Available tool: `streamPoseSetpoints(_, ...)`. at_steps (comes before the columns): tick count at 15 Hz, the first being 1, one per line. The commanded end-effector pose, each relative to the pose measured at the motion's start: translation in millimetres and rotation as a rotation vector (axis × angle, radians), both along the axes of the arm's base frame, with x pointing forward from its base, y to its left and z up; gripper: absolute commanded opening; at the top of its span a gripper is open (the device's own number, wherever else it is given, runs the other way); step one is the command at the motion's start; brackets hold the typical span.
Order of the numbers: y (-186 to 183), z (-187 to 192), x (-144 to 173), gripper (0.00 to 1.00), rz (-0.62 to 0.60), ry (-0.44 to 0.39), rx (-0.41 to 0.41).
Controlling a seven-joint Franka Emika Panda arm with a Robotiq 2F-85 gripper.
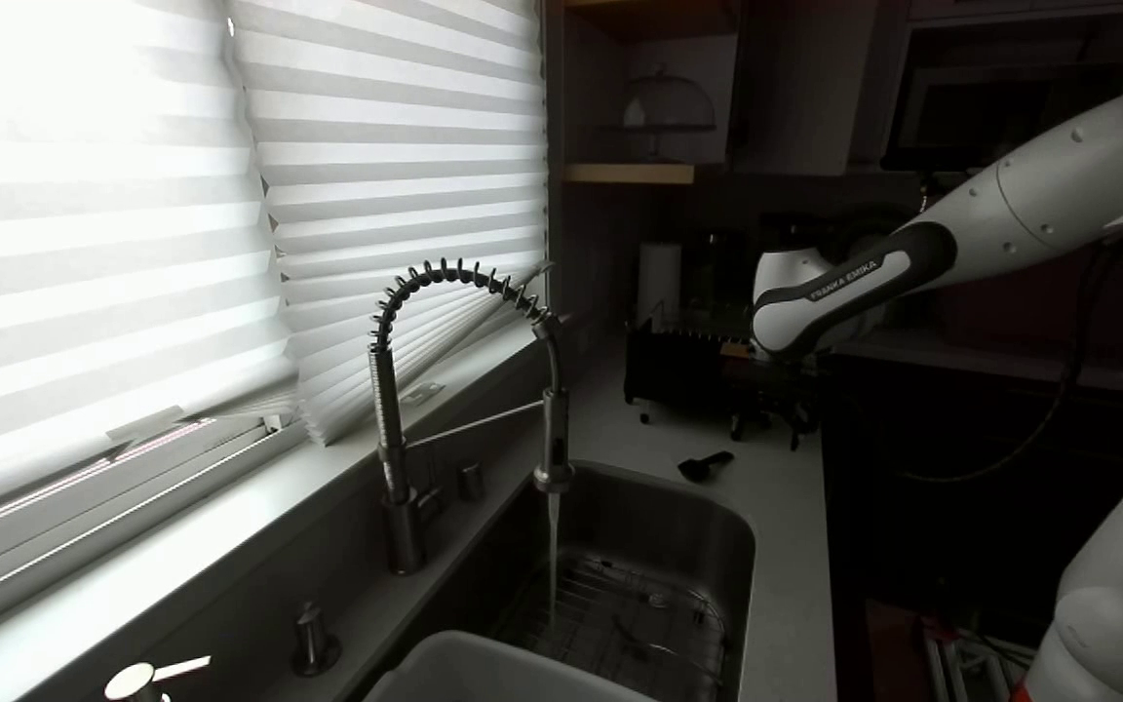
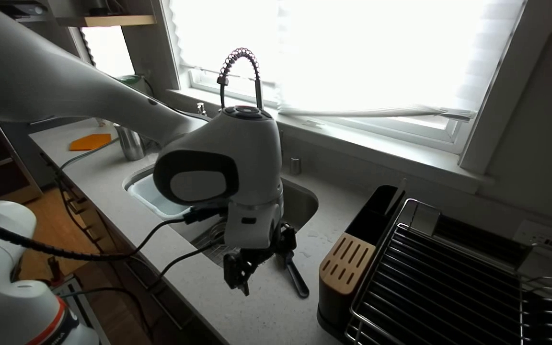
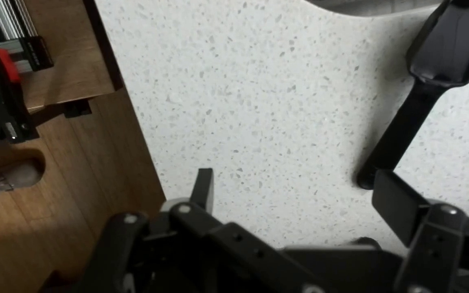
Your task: Pour the contents of the black spoon into the sink
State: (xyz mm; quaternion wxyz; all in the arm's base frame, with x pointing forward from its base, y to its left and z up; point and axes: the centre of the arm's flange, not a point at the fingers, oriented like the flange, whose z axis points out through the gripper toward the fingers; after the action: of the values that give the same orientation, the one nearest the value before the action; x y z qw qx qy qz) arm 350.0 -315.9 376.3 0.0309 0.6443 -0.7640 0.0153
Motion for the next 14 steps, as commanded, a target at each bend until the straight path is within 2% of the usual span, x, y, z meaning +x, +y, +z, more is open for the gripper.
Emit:
streamPoseSetpoints(1,-17,-15,28,1.00,0.050,0.010,0.012)
streamPoseSetpoints(7,-23,-38,57,1.00,0.039,-0.012,0.043)
streamPoseSetpoints(14,-27,-58,75,0.98,-0.010,-0.051,0.095)
